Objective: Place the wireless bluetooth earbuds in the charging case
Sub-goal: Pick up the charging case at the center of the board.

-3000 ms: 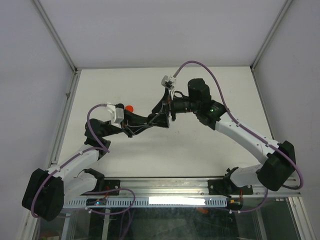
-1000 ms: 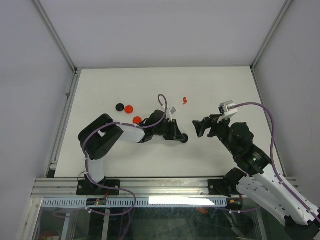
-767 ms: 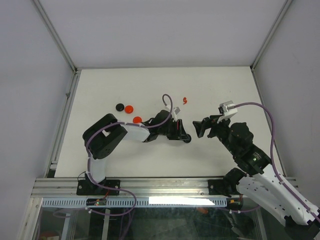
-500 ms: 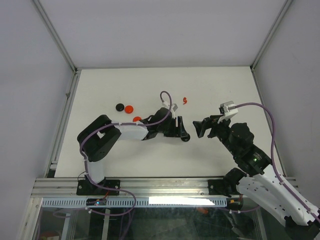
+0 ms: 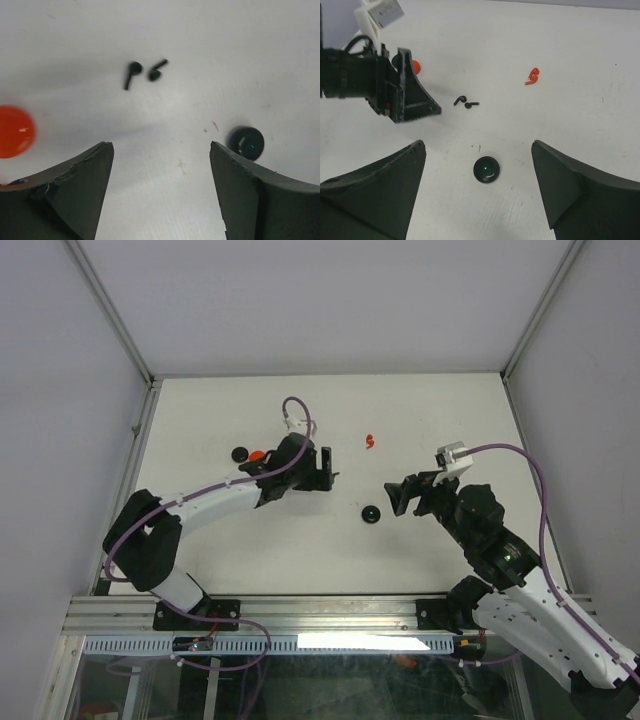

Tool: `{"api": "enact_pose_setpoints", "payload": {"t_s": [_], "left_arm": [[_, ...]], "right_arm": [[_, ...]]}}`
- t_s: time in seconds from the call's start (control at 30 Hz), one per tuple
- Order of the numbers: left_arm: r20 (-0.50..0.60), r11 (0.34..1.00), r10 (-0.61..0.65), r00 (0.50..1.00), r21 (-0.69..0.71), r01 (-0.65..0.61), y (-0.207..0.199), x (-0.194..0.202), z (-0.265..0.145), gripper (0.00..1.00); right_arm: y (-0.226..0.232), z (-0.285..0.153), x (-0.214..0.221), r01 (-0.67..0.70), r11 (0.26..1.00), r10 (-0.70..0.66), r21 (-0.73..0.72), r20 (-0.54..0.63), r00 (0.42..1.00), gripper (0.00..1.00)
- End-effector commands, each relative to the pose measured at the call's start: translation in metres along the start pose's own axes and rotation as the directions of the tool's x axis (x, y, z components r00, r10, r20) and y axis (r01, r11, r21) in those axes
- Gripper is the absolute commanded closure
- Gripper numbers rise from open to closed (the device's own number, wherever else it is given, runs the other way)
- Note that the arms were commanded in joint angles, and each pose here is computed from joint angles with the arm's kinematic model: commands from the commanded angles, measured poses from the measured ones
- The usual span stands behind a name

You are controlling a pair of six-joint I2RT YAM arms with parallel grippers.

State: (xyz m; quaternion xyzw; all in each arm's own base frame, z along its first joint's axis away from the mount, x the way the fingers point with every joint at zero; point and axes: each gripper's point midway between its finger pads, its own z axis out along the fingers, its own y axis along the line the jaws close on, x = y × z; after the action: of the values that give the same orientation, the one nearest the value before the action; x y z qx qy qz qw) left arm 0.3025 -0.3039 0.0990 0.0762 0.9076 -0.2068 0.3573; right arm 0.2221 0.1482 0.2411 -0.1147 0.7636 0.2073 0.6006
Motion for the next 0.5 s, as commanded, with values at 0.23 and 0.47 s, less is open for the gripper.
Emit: {"api": "enact_pose_setpoints", "payload": {"t_s": [0.23, 0.47], "left_arm": [[0.124, 0.957, 0.011, 0.992, -0.288, 0.025, 0.113, -0.074, -0.028, 0.18], [0.021, 0.942, -0.029, 0.999, -0.333, 0.035, 0.144, -0.06, -0.009, 0.18]], "right_arm": [[0.002, 0.008, -0.002, -0.009, 1.0, 0.009, 0.002, -0.004, 1.0, 0.1], [0.004, 0.015, 0.005, 0.002, 1.0, -0.002, -0.002, -0.039, 0.999, 0.1]]}}
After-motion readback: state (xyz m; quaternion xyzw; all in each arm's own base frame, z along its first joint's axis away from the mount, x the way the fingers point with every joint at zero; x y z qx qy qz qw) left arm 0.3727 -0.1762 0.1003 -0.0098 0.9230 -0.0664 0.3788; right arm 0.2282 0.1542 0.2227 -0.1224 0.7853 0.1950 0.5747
